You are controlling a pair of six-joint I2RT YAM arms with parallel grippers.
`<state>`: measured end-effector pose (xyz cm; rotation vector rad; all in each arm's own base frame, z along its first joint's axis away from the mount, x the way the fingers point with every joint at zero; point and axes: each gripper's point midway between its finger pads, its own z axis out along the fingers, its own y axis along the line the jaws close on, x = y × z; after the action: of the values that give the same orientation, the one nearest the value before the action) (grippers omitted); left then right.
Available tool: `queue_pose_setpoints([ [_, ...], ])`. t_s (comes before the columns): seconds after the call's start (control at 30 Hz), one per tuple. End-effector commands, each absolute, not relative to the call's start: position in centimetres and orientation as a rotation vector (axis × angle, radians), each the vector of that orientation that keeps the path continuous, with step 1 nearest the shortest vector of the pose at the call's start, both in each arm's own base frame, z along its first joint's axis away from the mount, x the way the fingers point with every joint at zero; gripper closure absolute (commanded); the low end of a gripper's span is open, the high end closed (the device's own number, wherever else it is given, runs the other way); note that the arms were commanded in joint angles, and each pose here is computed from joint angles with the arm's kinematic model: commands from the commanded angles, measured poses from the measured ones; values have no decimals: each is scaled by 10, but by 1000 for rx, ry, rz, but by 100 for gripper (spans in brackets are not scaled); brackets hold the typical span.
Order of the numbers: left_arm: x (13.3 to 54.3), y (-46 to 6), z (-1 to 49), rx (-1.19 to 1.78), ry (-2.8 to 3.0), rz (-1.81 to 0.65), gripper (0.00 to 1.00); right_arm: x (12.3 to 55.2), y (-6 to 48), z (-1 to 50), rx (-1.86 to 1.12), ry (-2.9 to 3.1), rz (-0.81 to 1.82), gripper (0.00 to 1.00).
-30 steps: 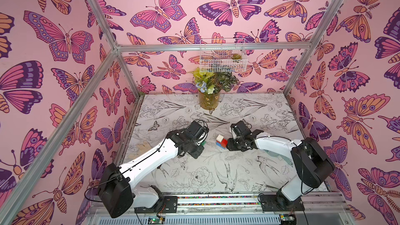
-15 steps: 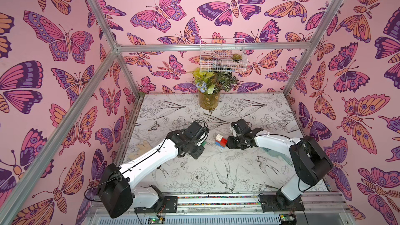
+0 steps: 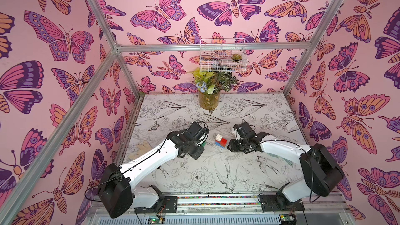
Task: Assemble the number 5 with lego
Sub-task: Adjust the lego brick at the center of the board.
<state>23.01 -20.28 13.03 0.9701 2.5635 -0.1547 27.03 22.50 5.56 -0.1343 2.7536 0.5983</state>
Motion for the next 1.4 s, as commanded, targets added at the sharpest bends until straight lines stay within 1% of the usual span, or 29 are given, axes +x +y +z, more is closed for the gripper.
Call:
queue_pose_setpoints([
  [0.0,226,-204,127,988,2559,-164,100,262,233,58,-100,2753,661,55],
  [0.2,226,-203,127,986,2558,-162,100,261,246,60,-82,2740,715,55],
  [0.43,224,-201,127,981,2556,-157,100,272,257,60,-28,2710,767,55],
  [0.83,223,-199,130,972,2547,-159,100,286,240,55,25,2707,597,54],
  [1.03,223,-200,131,971,2544,-166,100,294,233,56,51,2691,588,54],
  [1.1,223,-200,131,973,2543,-167,100,295,230,46,57,2718,563,54],
  [1.37,223,-207,133,1010,2530,-184,100,302,222,44,51,2724,557,54],
])
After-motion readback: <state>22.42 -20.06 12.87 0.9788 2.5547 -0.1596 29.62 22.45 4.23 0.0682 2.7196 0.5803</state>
